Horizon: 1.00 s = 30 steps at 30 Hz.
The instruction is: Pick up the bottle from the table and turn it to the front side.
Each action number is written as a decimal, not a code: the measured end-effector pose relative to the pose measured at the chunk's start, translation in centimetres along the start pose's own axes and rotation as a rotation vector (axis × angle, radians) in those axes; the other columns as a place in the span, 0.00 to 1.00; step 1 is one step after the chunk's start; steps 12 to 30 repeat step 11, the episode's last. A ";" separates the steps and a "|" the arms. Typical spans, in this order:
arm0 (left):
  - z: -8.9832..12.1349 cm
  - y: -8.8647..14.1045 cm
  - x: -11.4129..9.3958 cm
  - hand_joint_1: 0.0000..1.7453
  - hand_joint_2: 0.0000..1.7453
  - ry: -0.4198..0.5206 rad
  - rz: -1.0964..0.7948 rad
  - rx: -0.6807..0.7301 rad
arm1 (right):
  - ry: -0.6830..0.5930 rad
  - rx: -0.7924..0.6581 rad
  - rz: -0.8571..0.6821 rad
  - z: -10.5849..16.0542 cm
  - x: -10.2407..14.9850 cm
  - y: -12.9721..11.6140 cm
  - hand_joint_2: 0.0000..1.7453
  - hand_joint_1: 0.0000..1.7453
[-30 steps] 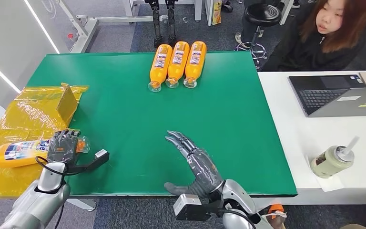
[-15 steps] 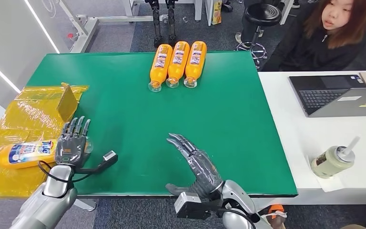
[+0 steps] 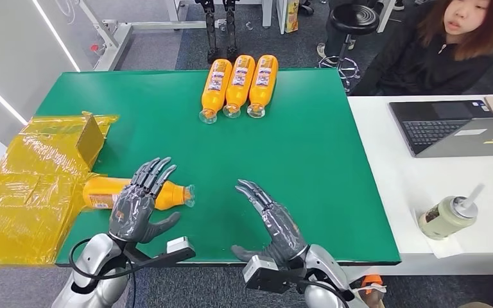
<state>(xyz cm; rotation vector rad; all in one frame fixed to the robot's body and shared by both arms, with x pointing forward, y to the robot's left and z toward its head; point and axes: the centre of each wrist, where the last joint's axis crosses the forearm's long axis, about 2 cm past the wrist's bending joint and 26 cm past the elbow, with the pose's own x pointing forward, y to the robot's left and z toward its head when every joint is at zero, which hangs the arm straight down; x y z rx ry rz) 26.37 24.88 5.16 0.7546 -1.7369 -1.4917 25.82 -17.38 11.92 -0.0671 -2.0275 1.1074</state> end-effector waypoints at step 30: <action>-2.0 2.5 5.4 0.00 1.00 -0.287 0.411 0.185 | -0.006 -0.033 -0.086 0.9 -0.5 0.3 1.00 0.00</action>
